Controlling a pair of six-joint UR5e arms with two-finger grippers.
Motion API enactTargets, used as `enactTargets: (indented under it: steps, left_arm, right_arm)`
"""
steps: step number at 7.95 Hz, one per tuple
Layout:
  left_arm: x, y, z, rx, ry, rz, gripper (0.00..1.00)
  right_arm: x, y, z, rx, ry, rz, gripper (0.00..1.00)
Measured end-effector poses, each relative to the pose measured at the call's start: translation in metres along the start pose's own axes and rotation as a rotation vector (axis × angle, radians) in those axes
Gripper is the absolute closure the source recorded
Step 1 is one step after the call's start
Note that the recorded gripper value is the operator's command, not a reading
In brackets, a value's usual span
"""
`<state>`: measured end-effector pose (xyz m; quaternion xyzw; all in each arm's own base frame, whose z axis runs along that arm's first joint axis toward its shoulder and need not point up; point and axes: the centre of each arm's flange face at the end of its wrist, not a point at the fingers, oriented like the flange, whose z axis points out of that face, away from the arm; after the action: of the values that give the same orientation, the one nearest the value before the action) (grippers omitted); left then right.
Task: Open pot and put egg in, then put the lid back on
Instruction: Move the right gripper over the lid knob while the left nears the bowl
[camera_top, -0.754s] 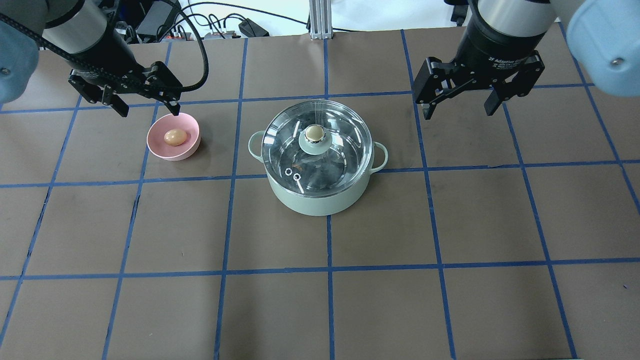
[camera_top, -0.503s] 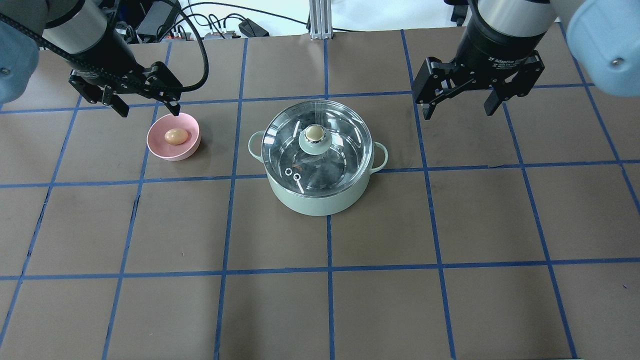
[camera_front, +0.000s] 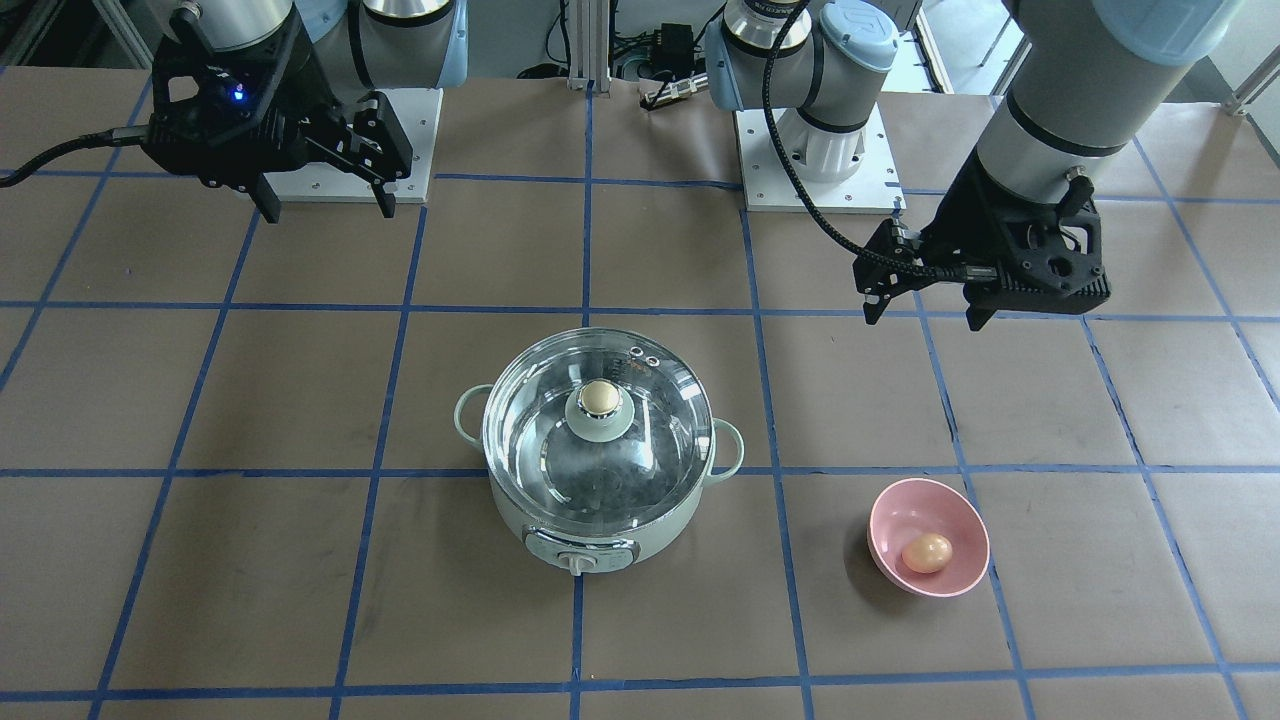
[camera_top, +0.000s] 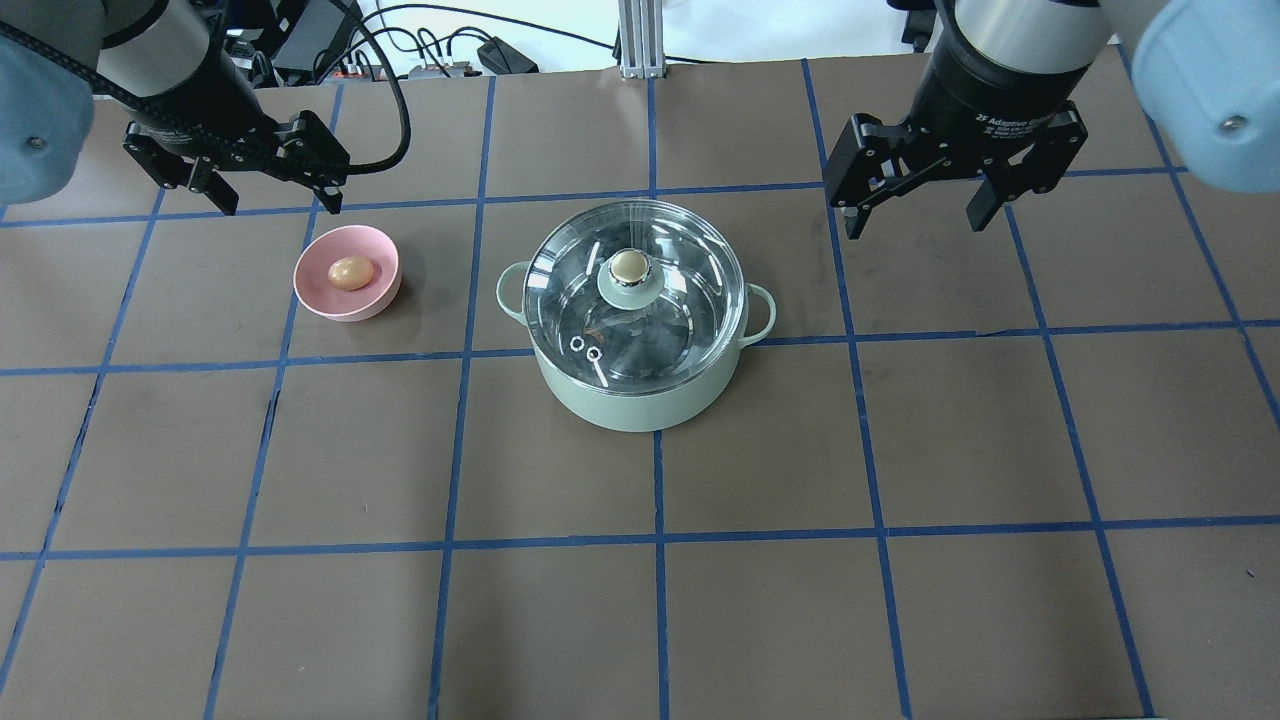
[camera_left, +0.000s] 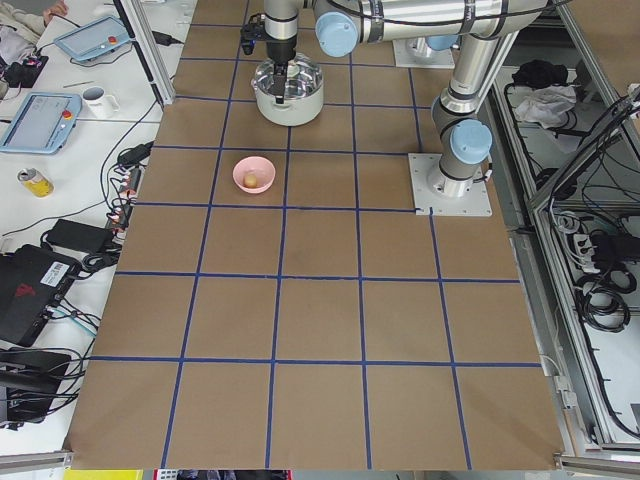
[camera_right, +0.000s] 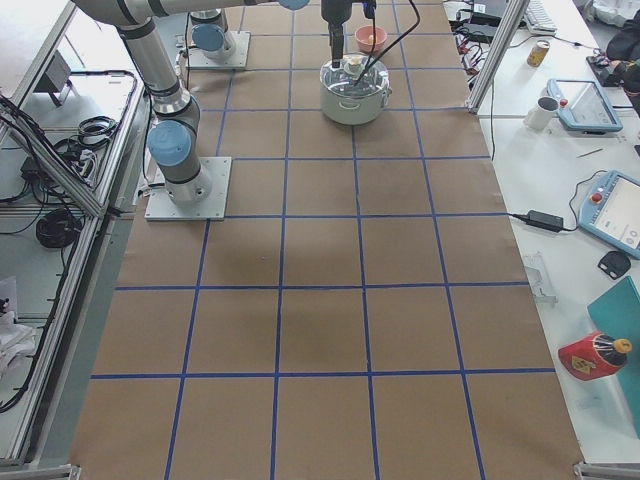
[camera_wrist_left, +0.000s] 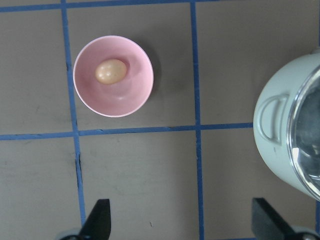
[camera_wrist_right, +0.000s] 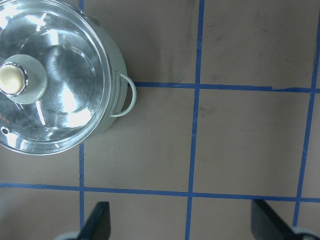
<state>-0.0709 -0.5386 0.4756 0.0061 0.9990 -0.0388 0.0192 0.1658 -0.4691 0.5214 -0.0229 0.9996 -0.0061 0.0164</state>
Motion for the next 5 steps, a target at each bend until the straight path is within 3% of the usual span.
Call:
enactTargets:
  steps: [2,5]
  left_arm:
    - [-0.008,-0.009,0.005,0.029,-0.062,-0.186,0.00]
    - [-0.028,-0.030,0.024,0.080,-0.070,-0.611,0.00]
  right_arm:
    - [0.000,-0.005,0.002,0.010,-0.005,0.003,0.00]
    - [-0.006,-0.042,0.021,0.081,-0.014,0.044,0.00]
